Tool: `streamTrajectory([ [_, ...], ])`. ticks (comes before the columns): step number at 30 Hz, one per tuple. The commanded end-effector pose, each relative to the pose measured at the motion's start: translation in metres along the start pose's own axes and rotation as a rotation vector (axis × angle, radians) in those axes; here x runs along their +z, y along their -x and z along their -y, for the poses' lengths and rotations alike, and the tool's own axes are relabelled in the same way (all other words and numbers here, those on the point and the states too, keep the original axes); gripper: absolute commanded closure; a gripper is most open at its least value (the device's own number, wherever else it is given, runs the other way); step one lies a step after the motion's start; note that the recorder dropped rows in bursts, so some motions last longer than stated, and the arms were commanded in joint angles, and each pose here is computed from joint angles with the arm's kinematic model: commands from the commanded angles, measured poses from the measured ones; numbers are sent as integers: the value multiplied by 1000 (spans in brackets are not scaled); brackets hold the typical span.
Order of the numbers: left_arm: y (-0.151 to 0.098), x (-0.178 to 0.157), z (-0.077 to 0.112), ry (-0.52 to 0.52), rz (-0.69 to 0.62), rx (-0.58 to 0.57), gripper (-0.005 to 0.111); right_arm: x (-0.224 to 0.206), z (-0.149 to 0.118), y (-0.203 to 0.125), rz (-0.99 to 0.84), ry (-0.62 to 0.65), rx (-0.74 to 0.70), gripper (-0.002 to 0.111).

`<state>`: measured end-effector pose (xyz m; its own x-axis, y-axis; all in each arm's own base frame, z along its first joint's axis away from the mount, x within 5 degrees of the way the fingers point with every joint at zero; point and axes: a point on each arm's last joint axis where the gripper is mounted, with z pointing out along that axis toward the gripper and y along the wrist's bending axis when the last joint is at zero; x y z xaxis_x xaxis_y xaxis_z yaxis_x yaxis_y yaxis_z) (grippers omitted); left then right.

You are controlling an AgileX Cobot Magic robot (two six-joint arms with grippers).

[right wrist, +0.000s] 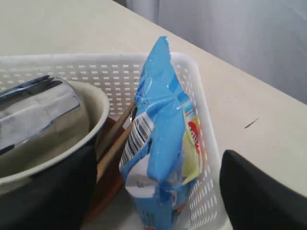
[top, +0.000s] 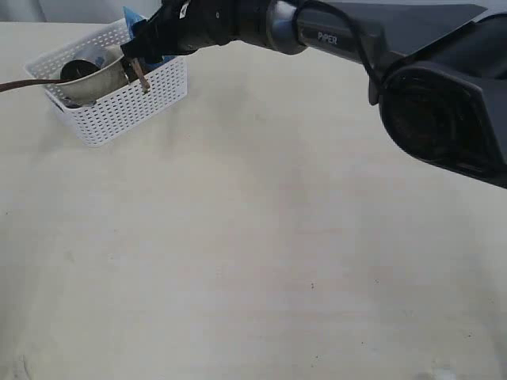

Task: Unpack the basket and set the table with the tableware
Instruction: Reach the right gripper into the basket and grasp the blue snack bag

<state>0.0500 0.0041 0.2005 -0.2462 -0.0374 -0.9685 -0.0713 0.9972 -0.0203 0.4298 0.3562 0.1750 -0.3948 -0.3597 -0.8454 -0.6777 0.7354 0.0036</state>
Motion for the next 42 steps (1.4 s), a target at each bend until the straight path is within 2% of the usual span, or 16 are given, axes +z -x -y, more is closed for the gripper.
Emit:
streamTrajectory([
  [1,-2,0,0,2,-1,-1,107,-1,1,4,22,-3,-1,50],
  [7,-2,0,0,2,-1,-1,107,-1,1,4,20,-3,-1,74],
  [12,-2,0,0,2,-1,-1,107,-1,1,4,20,-3,-1,86],
  [35,-2,0,0,2,-1,-1,107,-1,1,4,22,-3,5,87],
  [37,-2,0,0,2,-1,-1,107,-1,1,4,22,-3,4,92],
  [38,-2,0,0,2,-1,-1,107,-1,1,4,22,-3,4,100],
  [40,-2,0,0,2,-1,-1,107,-1,1,4,22,-3,4,109],
  [42,-2,0,0,2,-1,-1,107,-1,1,4,22,-3,4,109],
])
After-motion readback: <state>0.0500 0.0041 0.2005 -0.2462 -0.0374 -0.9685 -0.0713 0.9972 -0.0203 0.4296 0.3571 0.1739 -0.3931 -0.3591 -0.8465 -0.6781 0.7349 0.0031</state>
